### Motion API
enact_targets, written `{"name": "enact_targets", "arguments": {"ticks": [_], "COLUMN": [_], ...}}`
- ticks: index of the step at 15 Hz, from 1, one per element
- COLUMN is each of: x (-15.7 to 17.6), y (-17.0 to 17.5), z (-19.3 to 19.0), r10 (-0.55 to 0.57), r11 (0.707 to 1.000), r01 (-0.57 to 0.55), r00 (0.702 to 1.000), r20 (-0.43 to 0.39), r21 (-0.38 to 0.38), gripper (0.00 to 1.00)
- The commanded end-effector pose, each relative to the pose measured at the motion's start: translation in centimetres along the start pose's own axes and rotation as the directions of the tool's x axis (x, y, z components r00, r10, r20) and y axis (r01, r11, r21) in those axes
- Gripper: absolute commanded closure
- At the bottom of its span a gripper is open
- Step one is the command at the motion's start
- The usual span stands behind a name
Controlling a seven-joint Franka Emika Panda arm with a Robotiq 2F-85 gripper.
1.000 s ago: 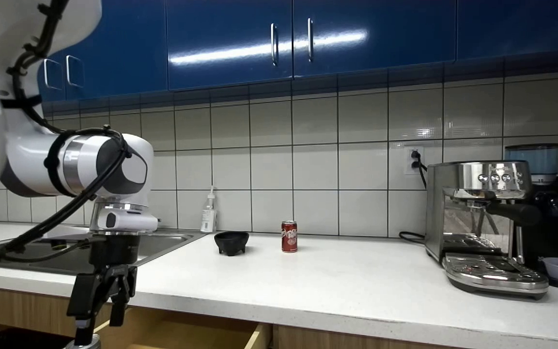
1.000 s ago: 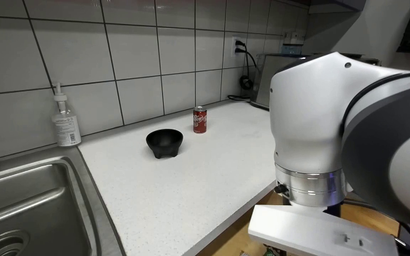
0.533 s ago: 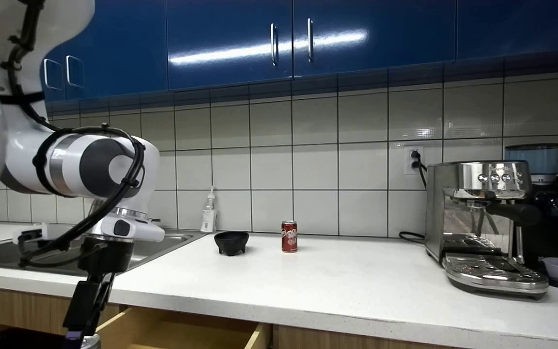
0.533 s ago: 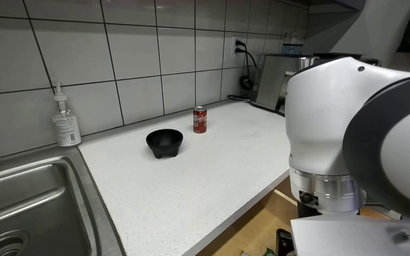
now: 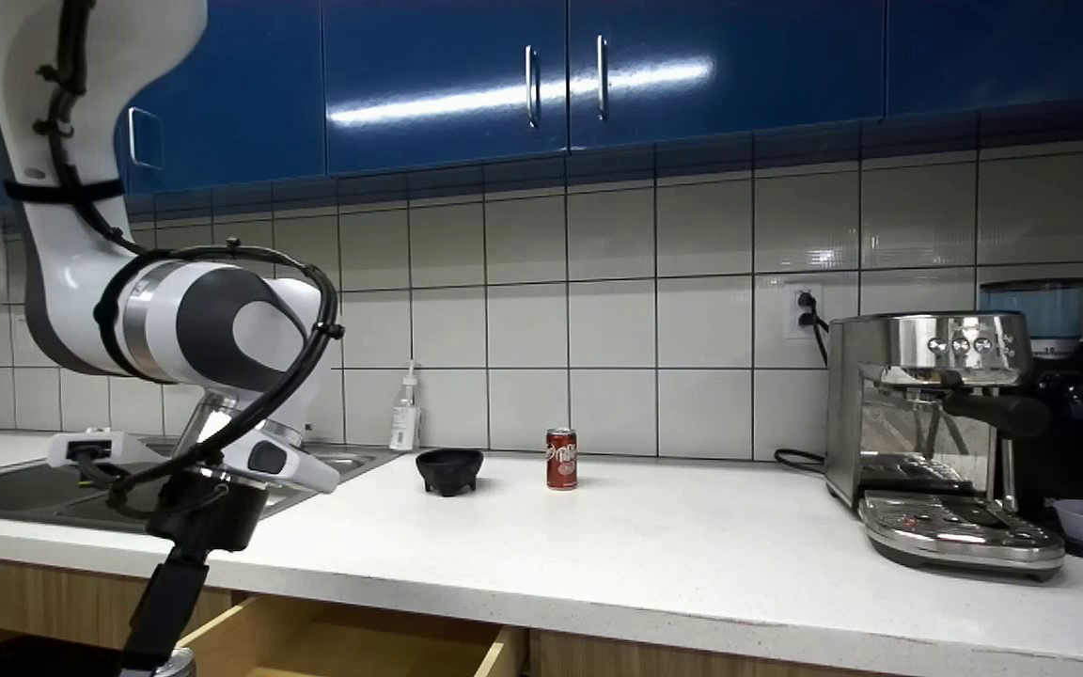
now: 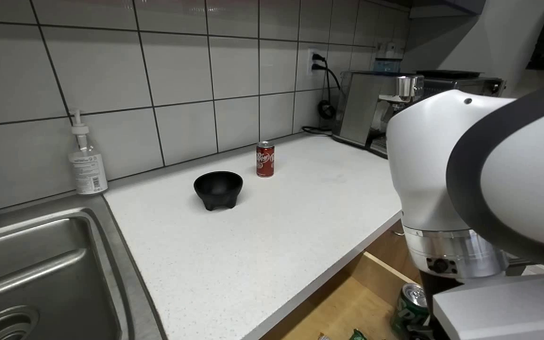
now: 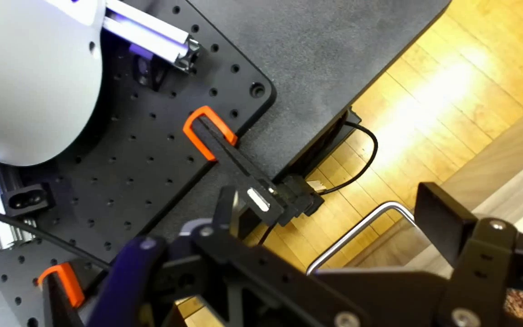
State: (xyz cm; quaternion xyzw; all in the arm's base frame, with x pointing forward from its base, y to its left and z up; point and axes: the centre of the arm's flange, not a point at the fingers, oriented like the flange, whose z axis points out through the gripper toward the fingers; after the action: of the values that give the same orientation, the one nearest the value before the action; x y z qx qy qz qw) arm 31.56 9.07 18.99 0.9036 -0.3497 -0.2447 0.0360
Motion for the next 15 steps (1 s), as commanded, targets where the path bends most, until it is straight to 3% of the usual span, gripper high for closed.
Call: {"name": "enact_targets", "arguments": {"ticks": [1,8,15], "x": [0.6,2.2,4.0], "y": [1.5,1.6,-0.5], "z": [0.0,2.9,5.5], "r10": [-0.056,-0.197,-0.285], "r11": [0.998,0.977,0.952], "r01": [0.058,0.208,0.302], "r00": [0.997,0.966,0.936], "r20": [0.060,0.169,0.207], "r21": [-0.032,-0.049,-0.053], "gripper": [0.00,0.00,0.00]}}
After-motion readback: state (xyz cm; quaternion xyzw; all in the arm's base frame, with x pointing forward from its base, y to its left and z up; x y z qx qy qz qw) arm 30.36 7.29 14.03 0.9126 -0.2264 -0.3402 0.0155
